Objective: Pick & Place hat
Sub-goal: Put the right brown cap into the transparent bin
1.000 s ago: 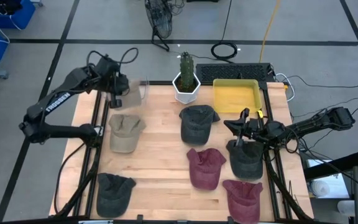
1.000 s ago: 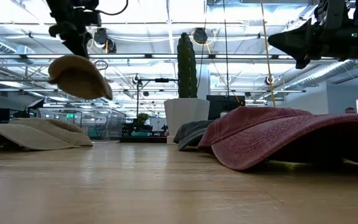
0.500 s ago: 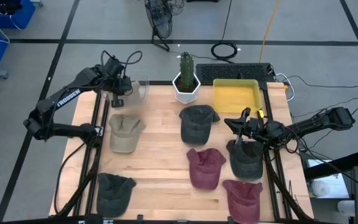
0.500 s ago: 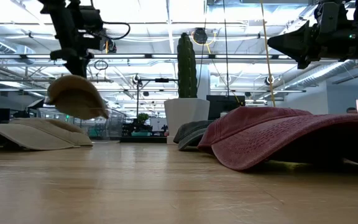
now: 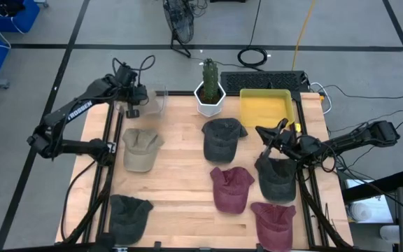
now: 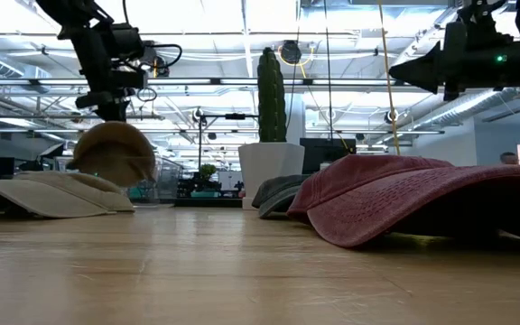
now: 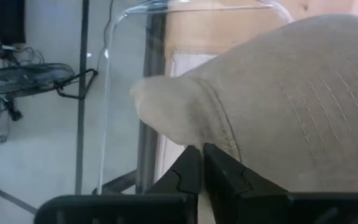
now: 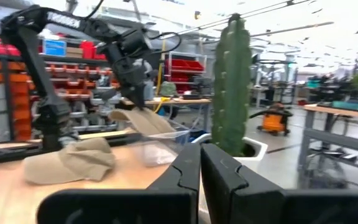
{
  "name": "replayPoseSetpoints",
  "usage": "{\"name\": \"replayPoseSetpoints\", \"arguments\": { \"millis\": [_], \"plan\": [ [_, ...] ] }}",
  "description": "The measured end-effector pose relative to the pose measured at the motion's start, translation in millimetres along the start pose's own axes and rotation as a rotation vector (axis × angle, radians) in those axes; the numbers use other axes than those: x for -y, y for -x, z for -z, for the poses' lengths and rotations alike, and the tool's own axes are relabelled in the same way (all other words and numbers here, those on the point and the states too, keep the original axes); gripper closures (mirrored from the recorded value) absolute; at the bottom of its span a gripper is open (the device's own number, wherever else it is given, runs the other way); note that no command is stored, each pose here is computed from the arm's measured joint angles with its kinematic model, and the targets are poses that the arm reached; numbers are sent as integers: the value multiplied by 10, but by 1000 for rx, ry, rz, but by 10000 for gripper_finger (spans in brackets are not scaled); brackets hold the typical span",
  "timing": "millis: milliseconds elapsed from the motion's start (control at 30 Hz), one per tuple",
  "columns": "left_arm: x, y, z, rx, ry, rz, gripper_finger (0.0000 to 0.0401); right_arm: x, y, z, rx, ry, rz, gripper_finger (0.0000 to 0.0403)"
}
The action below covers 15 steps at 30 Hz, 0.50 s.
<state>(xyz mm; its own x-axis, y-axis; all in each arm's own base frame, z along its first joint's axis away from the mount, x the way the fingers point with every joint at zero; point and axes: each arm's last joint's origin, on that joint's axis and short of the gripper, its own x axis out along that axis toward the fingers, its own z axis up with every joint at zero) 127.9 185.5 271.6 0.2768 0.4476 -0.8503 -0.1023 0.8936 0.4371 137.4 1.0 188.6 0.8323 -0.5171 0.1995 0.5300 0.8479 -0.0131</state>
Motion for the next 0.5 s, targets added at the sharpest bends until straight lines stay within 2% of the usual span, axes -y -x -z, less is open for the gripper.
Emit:
{"name": "replayPoseSetpoints", "arguments": {
  "millis": [167, 367, 500],
  "plan": [
    [52, -116, 33, 6, -9, -12, 368, 48, -25, -16, 19, 2, 41, 399],
    [124, -210, 51, 14, -27, -2, 393, 100, -54, -9, 17, 16, 84, 399],
    [146, -208, 2, 54, -51, 11, 384, 127, -67, -6, 17, 20, 105, 399]
  ]
}}
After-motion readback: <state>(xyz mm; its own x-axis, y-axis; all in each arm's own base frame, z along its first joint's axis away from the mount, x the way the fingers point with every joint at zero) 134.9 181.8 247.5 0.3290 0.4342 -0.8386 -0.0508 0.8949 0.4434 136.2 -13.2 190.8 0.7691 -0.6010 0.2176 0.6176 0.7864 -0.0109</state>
